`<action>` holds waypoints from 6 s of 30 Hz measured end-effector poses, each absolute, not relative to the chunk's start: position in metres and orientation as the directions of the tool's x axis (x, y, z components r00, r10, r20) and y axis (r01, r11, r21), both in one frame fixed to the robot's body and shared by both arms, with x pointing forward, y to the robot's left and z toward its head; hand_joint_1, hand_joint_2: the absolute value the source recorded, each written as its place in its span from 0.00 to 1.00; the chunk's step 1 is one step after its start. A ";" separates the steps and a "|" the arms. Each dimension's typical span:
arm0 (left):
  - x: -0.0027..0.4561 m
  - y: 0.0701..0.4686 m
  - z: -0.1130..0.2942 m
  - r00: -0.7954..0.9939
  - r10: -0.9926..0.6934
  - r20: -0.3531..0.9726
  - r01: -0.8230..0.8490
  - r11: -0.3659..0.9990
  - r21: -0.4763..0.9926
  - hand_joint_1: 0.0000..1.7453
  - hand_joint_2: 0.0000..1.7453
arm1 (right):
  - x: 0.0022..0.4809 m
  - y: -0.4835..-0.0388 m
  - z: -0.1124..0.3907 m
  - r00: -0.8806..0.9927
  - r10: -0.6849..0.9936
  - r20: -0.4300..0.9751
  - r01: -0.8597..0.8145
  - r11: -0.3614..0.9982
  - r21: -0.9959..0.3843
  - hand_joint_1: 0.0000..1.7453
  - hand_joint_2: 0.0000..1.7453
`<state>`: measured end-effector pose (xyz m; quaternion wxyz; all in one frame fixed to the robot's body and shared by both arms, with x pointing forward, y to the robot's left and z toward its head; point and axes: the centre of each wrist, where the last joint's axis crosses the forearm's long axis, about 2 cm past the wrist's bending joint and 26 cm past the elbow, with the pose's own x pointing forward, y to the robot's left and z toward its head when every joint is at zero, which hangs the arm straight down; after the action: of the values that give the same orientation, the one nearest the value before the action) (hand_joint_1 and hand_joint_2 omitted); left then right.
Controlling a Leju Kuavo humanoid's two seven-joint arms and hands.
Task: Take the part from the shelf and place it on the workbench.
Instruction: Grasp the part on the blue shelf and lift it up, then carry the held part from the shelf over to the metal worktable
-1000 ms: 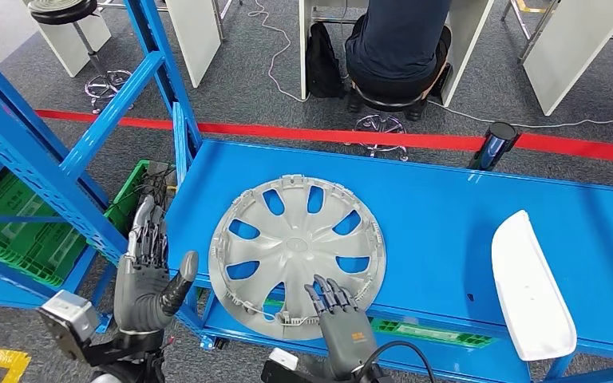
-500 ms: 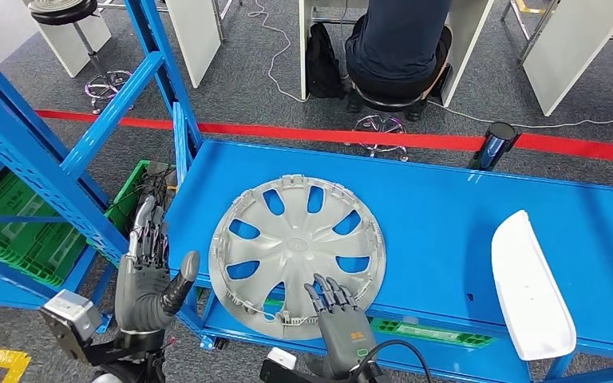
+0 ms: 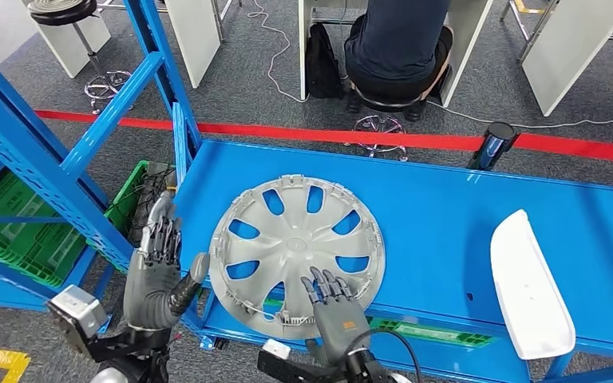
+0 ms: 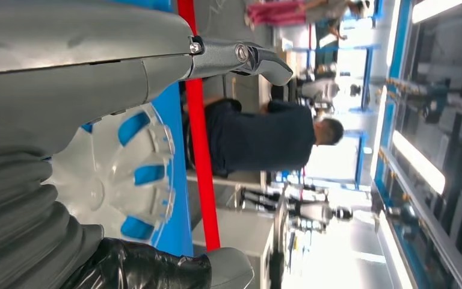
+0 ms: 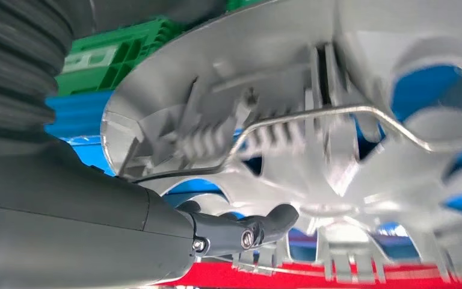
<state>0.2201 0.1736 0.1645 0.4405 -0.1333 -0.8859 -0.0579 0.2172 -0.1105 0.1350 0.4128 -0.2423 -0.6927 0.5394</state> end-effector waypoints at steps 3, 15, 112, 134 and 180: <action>0.223 0.171 0.166 -0.576 0.198 0.793 0.308 0.951 -0.015 0.00 1.00 | 0.230 -0.106 0.132 -0.526 0.801 0.286 -0.117 0.265 -0.957 1.00 1.00; 0.221 0.170 0.159 -0.565 0.180 0.805 0.297 0.955 -0.005 0.00 1.00 | 0.238 -0.116 0.123 -0.467 0.807 0.362 -0.053 0.383 -0.922 1.00 1.00; 0.187 0.186 0.168 -0.703 0.216 0.678 0.219 0.972 -0.083 0.00 0.00 | 0.129 -0.182 0.297 -0.721 0.671 0.172 0.490 0.670 -0.557 1.00 1.00; 0.187 0.188 0.168 -0.697 0.228 0.680 0.241 0.967 -0.078 0.00 0.00 | 0.129 -0.182 0.298 -0.734 0.648 0.203 0.455 0.691 -0.562 1.00 1.00; 0.184 0.177 0.171 -0.700 0.250 0.669 0.267 0.960 -0.080 0.00 0.00 | 0.129 -0.194 0.295 -0.713 0.650 0.265 0.417 0.696 -0.584 1.00 1.00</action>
<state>0.1844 0.1774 0.1712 0.3612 -0.1404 -0.9218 -0.0115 0.1287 -0.1945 0.2951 0.2325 -0.2995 -0.8910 0.2497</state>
